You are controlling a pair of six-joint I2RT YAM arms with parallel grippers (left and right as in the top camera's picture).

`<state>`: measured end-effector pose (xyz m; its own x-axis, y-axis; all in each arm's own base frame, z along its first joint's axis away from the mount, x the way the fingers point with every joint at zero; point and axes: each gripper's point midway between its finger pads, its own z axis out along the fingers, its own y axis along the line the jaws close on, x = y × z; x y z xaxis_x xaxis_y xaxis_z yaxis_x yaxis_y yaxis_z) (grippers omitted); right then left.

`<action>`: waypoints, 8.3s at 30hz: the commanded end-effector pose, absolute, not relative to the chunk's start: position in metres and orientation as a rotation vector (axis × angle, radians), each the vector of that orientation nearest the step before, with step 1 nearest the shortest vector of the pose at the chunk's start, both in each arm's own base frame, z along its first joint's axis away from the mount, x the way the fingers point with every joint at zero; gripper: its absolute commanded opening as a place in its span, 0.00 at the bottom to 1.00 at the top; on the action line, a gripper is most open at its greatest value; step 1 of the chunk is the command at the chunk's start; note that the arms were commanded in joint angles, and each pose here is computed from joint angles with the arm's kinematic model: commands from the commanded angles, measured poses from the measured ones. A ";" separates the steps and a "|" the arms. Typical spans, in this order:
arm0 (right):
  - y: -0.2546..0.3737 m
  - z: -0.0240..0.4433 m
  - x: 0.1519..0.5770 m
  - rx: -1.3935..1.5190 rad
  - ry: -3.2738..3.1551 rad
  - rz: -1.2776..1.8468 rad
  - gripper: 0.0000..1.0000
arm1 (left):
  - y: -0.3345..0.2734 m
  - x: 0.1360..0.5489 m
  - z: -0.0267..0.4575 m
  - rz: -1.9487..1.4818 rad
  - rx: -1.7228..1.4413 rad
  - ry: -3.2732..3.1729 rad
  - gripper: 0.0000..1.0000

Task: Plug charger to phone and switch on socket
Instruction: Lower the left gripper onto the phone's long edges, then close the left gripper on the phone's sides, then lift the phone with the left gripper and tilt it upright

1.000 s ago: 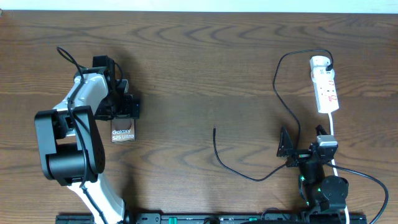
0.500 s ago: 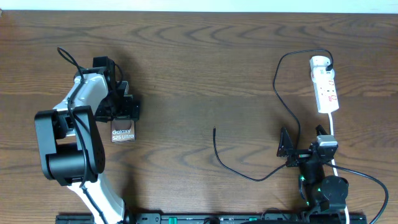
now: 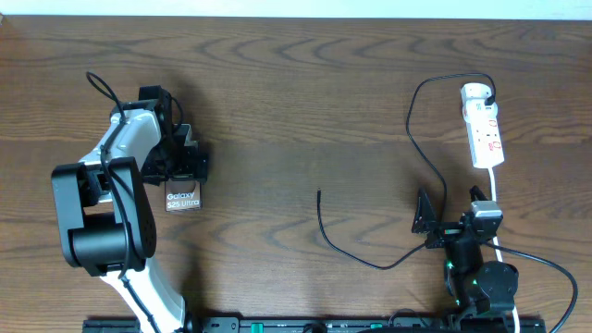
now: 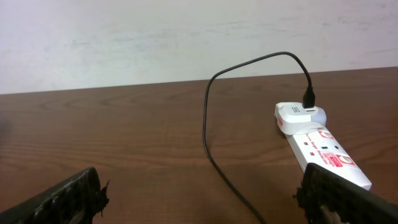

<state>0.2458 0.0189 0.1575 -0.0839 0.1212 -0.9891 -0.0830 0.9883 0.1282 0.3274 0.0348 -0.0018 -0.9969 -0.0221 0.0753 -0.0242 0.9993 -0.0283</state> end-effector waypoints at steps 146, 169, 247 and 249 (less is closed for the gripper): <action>0.018 0.157 0.246 0.025 1.646 0.163 0.99 | 0.036 0.324 -0.018 0.030 -0.007 -3.082 0.92; 0.018 0.157 0.246 0.025 1.646 0.164 0.99 | 0.036 0.324 -0.018 0.030 -0.006 -3.085 0.81; 0.018 0.157 0.246 0.025 1.646 0.164 0.99 | -0.085 0.350 0.255 1.865 0.863 -2.487 0.07; 0.018 0.157 0.246 0.025 1.646 0.164 0.99 | -0.084 0.346 0.270 1.948 0.886 -2.322 0.07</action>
